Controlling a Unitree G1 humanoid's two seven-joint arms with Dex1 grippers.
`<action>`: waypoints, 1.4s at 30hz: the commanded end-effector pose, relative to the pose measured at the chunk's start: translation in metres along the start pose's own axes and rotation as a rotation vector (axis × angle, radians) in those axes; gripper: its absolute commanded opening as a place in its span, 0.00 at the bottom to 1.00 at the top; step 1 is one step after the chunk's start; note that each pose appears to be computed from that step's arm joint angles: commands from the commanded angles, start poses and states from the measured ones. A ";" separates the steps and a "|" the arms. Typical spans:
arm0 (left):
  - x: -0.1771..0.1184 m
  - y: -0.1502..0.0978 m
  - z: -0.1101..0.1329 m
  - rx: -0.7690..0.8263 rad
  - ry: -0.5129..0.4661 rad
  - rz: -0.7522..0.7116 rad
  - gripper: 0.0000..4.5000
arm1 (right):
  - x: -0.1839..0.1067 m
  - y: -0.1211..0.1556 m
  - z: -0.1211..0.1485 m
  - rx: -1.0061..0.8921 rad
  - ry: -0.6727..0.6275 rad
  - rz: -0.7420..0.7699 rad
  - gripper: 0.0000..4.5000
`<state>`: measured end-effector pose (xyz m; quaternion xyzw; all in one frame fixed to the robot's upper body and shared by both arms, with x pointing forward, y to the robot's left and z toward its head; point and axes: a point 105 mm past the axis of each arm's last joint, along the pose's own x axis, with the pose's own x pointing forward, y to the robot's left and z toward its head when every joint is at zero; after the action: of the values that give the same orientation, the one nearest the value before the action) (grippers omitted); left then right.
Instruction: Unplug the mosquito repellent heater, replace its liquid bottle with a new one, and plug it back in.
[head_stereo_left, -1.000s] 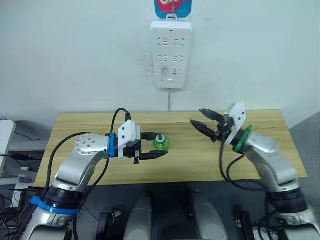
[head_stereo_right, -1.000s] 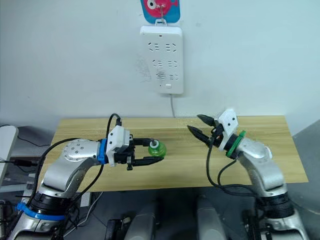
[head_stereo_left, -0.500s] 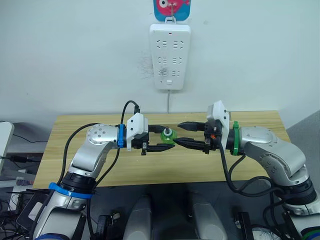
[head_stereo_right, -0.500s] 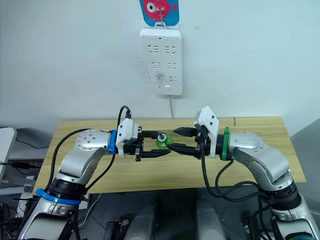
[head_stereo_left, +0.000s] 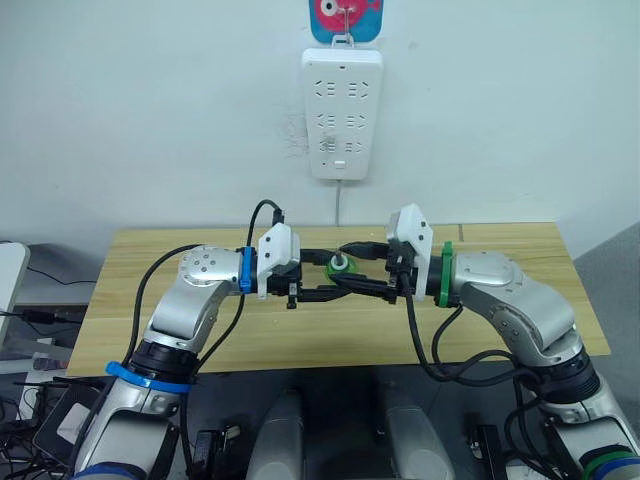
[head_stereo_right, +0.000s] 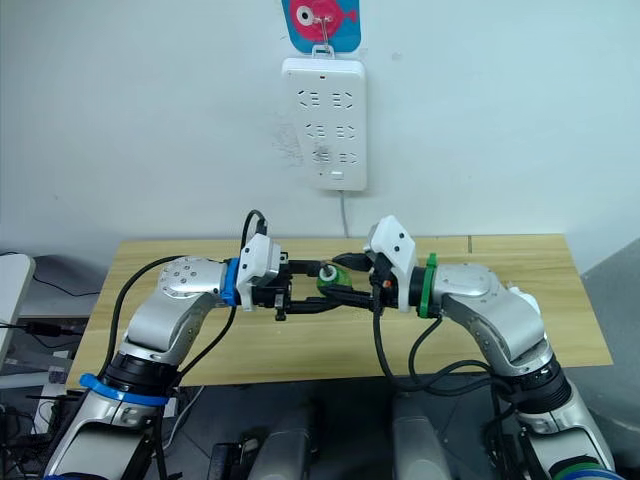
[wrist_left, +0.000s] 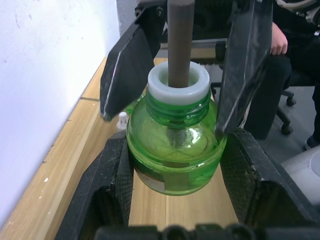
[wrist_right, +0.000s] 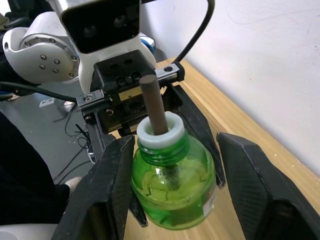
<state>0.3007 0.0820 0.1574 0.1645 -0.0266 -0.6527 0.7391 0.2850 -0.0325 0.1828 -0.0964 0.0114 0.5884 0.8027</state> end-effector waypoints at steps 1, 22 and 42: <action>0.003 -0.002 0.008 0.029 -0.019 -0.014 0.49 | 0.000 0.004 0.008 -0.028 -0.031 0.016 0.33; 0.016 0.008 0.037 0.118 -0.279 0.496 1.00 | -0.052 -0.051 0.031 0.712 -0.410 -0.259 0.19; 0.043 0.017 0.066 0.171 -0.441 0.627 0.81 | -0.056 -0.034 0.060 0.959 -0.435 -0.210 0.19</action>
<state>0.3106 0.0309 0.2049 0.0726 -0.2616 -0.4119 0.8698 0.3058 -0.0884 0.2412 0.4112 0.1201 0.4160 0.8022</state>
